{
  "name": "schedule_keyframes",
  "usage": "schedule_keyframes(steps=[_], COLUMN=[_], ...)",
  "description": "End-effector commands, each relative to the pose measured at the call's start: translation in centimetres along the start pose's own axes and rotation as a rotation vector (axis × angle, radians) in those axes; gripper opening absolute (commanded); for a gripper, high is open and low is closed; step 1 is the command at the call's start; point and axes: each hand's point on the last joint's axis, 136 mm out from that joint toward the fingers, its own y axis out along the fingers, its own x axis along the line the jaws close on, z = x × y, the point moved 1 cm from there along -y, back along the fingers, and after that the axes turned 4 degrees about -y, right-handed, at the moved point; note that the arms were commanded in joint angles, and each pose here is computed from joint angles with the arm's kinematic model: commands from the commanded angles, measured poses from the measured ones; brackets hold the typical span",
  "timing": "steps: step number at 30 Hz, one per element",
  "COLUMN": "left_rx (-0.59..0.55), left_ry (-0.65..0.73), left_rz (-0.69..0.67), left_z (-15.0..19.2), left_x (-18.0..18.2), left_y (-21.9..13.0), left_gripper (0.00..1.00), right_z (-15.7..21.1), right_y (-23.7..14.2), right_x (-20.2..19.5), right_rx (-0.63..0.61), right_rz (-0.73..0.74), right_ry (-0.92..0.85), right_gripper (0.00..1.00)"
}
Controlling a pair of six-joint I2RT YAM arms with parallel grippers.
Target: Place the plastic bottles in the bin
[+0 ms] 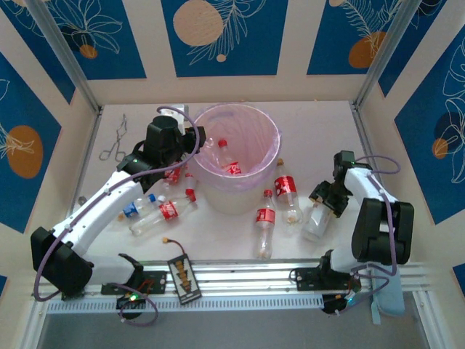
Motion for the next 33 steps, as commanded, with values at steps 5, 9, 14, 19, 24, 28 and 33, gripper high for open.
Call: schedule_keyframes(steps=[5,9,14,19,24,28,33], left_rx=[0.120,0.123,0.126,0.126,0.125,0.125,0.126], left_ry=[0.003,0.002,-0.003,-0.001,-0.005,-0.009,-0.009], left_rz=[-0.051,-0.052,-0.051,-0.061,-0.058,-0.055,-0.054], left_z=[3.6,3.6,3.8,3.8,3.8,3.8,3.8], left_x=[1.7,1.7,1.7,1.9,1.9,1.8,1.8], left_y=[1.0,1.0,0.9,0.9,0.9,0.9,0.8], left_gripper=[0.42,0.42,0.42,0.42,0.42,0.42,0.42], right_z=[-1.6,-2.3,-2.3,-0.5,2.4,4.4,6.8], right_y=[-7.2,-13.9,-24.4,-32.5,-38.5,-38.3,-34.5], right_x=[1.2,4.6,8.7,14.3,19.7,24.9,30.6], right_rx=[-0.145,-0.274,-0.446,-0.590,-0.701,-0.642,-0.545], right_rz=[-0.085,-0.305,-0.557,-0.755,-0.913,-0.947,-0.879], right_ry=[-0.036,-0.098,-0.172,-0.362,-0.538,-0.676,-0.835], right_gripper=[0.66,0.66,0.65,0.65,0.64,0.64,0.64])
